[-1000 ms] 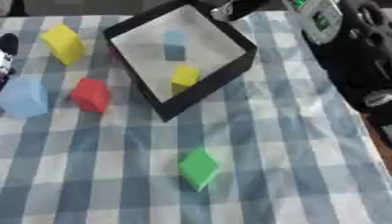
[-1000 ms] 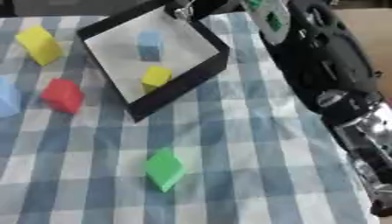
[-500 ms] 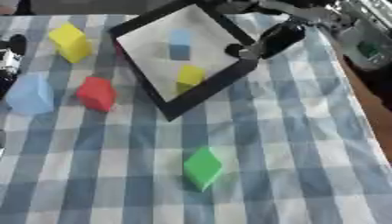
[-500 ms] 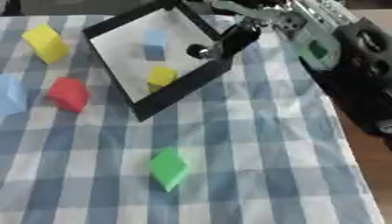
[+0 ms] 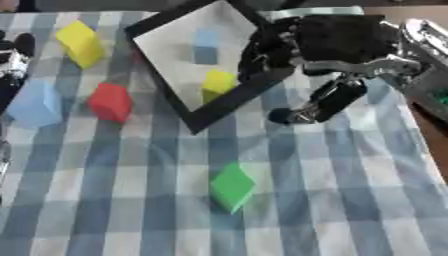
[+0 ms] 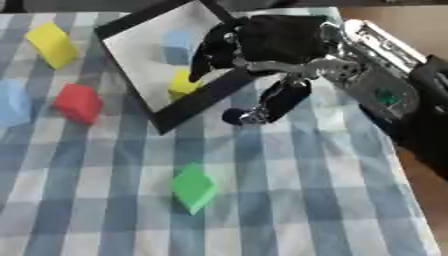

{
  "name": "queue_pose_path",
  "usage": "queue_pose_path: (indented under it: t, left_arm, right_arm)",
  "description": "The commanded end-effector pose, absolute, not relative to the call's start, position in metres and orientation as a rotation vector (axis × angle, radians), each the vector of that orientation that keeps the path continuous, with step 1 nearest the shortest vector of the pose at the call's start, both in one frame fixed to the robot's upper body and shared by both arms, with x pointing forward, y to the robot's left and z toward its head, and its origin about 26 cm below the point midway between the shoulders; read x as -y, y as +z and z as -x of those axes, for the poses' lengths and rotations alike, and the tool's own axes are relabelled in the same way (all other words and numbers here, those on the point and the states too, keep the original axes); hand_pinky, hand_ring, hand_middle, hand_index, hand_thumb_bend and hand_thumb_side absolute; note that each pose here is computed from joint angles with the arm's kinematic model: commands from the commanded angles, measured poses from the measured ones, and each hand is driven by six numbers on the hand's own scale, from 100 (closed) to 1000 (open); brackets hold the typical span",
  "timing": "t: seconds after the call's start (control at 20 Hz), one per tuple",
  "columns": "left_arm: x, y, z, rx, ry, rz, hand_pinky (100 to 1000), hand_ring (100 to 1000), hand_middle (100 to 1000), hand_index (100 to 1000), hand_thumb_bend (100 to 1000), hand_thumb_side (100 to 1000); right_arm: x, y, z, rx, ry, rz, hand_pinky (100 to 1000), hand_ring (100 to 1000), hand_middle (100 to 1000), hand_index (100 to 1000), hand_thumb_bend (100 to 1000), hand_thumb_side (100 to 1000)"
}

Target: Pick up objects on the table and place them in the box.

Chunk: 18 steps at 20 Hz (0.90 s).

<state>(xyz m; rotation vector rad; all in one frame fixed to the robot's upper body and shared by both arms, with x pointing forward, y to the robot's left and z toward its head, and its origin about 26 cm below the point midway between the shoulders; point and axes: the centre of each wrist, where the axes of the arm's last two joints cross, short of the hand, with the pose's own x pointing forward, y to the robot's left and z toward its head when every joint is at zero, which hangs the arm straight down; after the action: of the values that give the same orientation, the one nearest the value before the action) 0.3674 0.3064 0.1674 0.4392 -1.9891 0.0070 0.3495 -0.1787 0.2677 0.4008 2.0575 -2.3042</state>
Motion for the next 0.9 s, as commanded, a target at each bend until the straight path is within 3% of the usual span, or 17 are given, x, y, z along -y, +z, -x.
queue_pose_path:
  t: [0.05, 0.35, 0.5, 0.55, 0.9]
  left_arm:
    - [-0.315, 0.178, -0.366, 2.01, -0.014, -0.48, 574, 700, 657, 769, 606, 499]
    - [-0.314, 0.177, -0.366, 2.006, -0.024, -0.483, 573, 700, 656, 769, 606, 499]
    - [-0.314, 0.175, -0.366, 2.0, -0.027, -0.482, 573, 700, 656, 769, 606, 499]
    - [-0.314, 0.175, -0.366, 1.998, -0.028, -0.481, 573, 701, 656, 769, 612, 497]
    - [-0.316, 0.173, -0.365, 1.988, -0.037, -0.489, 573, 704, 656, 769, 606, 499]
  right_arm:
    - [0.176, 0.276, -0.328, -2.041, -2.321, -0.373, 877, 822, 762, 834, 245, 308]
    - [0.167, 0.27, -0.297, -2.03, -2.394, -0.322, 879, 829, 780, 846, 272, 315]
    - [0.161, 0.266, -0.294, -2.036, -2.457, -0.289, 880, 833, 786, 846, 294, 312]
    - [0.159, 0.265, -0.294, -2.035, -2.478, -0.277, 881, 837, 789, 847, 338, 310]
    - [0.148, 0.268, -0.292, -1.999, -2.572, -0.207, 884, 840, 790, 841, 361, 318]
